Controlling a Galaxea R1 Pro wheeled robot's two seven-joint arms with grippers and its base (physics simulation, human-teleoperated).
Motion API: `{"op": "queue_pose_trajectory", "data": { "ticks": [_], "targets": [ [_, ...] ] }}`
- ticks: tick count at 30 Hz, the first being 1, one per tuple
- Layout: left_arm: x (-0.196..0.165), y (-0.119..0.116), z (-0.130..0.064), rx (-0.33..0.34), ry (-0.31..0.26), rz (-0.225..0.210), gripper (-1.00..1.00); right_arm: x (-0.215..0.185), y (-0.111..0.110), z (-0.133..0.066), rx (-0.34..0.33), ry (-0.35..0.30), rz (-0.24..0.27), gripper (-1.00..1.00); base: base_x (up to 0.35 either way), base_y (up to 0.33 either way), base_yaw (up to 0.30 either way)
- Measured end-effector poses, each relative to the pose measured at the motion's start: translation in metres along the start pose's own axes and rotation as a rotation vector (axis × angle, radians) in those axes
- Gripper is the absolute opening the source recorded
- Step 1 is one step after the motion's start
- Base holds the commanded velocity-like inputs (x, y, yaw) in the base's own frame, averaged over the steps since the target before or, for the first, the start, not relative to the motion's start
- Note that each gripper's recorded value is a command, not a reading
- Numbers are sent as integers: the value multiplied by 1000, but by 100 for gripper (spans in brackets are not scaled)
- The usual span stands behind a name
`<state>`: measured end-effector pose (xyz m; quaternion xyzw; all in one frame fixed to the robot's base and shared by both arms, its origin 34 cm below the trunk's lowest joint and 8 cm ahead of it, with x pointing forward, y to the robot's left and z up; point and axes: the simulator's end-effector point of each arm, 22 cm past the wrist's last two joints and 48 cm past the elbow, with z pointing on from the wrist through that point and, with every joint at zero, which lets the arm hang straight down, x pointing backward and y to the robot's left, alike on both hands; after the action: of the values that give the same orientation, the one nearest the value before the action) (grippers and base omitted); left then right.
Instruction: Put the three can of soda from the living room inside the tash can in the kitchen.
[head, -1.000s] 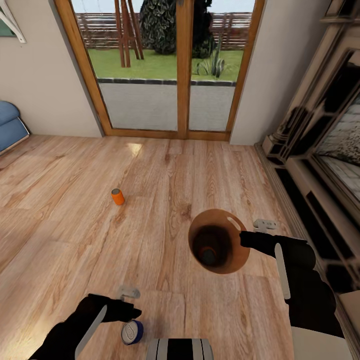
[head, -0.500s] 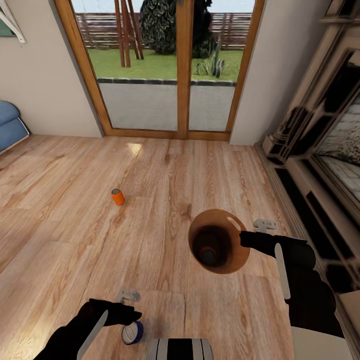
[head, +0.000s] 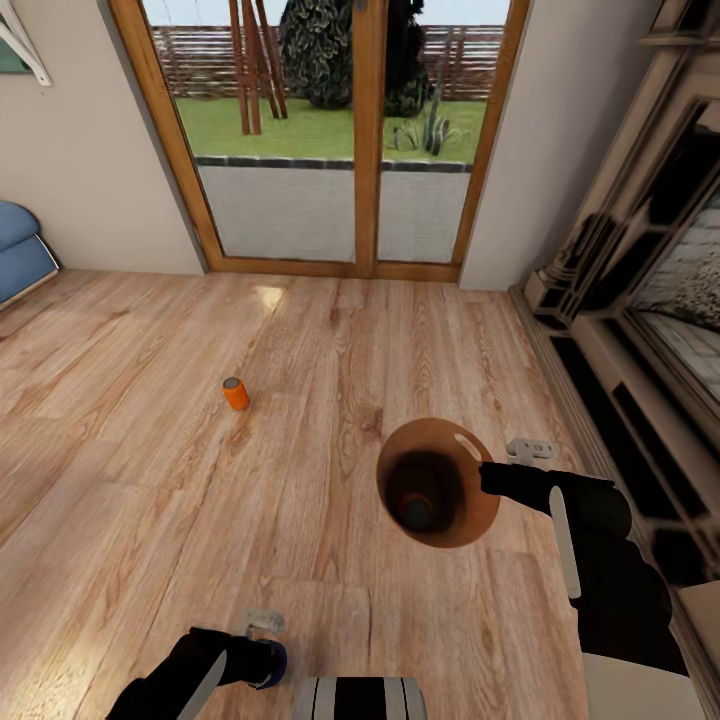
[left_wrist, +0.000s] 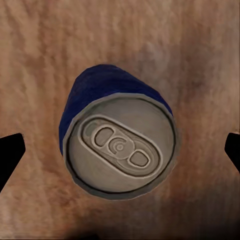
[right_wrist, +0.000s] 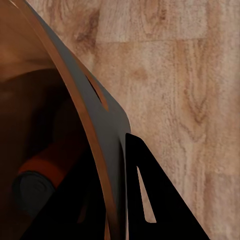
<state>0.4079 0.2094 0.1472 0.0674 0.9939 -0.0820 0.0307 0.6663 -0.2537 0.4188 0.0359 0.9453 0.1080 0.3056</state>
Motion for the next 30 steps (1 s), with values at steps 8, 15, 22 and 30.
{"op": "queue_pose_trajectory", "data": {
  "ticks": [8,15,22,30],
  "targets": [
    [69,-2,28,-59,98,31,100,-1,1,0,-1,-1,-1,-100,0,0,0],
    [73,-16,32,-49,98,35,100,-1,1,0,-1,-1,-1,-100,0,0,0],
    [69,-17,32,-49,89,39,100,0,1,0,-2,0,-2,-100,0,0,0],
    [49,2,27,-140,46,46,100,0,1,0,-2,0,-2,-100,0,0,0]
  ]
}}
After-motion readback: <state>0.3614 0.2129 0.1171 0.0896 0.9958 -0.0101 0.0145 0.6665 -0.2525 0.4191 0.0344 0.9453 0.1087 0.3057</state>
